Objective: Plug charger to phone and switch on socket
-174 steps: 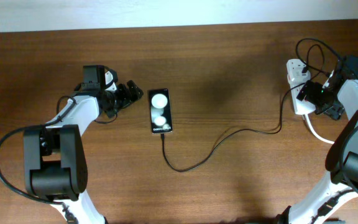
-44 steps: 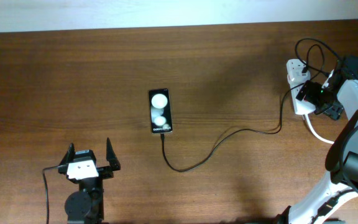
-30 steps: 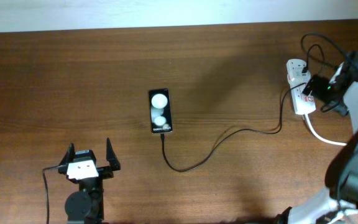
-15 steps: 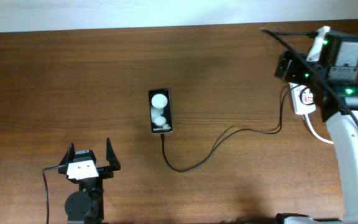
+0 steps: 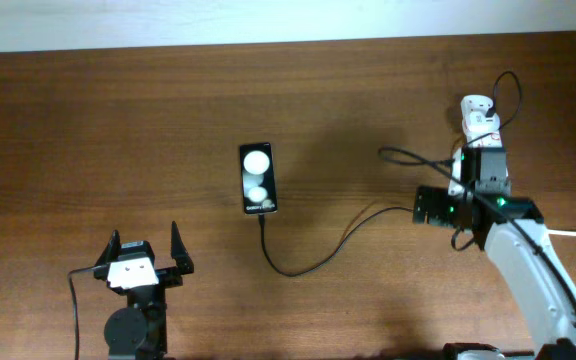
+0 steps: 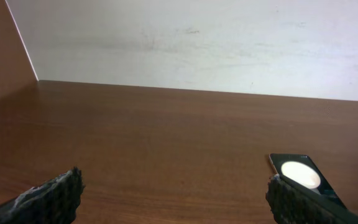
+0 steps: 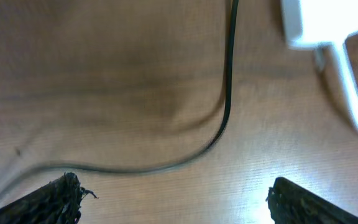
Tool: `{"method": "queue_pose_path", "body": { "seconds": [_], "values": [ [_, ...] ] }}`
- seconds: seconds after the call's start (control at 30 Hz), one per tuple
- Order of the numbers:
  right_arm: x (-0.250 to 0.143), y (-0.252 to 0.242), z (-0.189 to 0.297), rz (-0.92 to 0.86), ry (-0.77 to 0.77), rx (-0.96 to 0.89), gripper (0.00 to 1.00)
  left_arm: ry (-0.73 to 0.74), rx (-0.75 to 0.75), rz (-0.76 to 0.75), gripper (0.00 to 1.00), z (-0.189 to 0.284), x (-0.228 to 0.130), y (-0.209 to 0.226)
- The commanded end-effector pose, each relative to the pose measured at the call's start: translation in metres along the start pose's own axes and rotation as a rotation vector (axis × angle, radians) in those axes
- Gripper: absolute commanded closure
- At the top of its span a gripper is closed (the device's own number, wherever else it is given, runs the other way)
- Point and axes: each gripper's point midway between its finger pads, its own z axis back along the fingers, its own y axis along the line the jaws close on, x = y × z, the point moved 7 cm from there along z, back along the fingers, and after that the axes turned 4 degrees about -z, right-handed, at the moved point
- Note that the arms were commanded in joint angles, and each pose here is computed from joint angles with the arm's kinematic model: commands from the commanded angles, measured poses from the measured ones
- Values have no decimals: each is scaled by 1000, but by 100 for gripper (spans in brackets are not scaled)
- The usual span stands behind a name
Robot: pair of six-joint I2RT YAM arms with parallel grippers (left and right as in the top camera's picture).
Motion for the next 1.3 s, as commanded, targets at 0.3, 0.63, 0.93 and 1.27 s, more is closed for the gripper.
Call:
{"method": "queue_pose_path", "body": {
  "seconds": [0.3, 0.63, 0.93, 1.27],
  "values": [
    [-22, 6, -23, 3, -123, 105, 1, -1, 24, 10, 1, 0, -1, 3],
    [-36, 4, -29, 4, -175, 115, 1, -1, 24, 10, 1, 0, -1, 3],
    [-33, 6, -25, 12, -409, 179, 1, -2, 24, 11, 1, 0, 0, 3],
    [-60, 1, -30, 13, -454, 187, 1, -1, 24, 10, 1, 0, -1, 3]
  ]
}}
